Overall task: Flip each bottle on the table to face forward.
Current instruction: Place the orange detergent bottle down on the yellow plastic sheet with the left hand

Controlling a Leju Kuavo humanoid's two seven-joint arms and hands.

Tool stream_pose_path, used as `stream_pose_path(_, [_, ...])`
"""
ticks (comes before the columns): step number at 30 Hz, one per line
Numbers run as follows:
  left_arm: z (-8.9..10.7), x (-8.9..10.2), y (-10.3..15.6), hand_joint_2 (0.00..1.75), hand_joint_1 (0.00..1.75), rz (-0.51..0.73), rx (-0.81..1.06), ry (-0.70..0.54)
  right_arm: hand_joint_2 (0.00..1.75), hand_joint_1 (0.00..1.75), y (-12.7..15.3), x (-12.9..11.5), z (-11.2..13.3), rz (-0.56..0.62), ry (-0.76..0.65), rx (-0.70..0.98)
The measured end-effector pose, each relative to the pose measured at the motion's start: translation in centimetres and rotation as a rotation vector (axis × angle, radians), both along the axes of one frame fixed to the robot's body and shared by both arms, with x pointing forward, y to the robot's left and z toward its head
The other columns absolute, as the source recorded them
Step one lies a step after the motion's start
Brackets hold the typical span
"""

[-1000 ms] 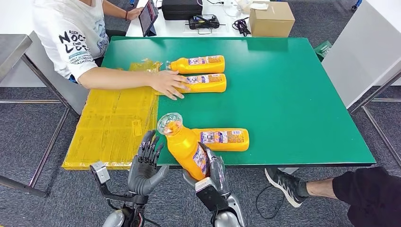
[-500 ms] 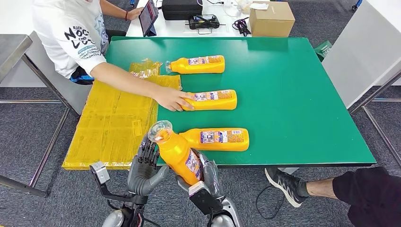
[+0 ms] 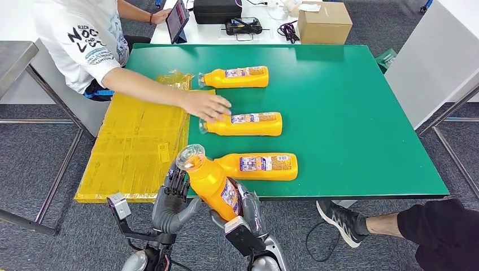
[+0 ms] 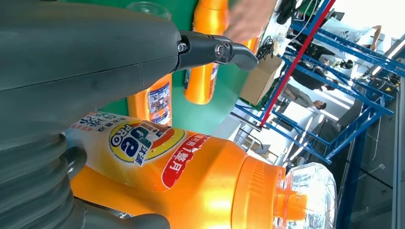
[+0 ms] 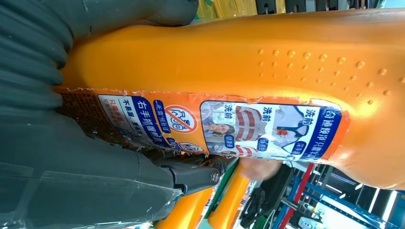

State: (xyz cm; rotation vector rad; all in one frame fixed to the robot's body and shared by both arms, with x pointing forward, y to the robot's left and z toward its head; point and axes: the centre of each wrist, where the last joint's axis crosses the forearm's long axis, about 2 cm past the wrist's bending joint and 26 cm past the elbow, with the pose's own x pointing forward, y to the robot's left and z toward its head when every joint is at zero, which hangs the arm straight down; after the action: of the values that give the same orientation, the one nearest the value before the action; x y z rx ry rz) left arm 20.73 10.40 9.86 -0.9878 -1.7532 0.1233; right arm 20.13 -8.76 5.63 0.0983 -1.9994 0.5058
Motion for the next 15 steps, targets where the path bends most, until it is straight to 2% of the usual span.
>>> stream_pose_path(15, [0.01, -0.02, -0.03, 1.75, 0.00, -0.014, -0.003, -0.007, 1.75, 1.75, 0.06, 0.02, 0.00, 0.015, 0.008, 0.002])
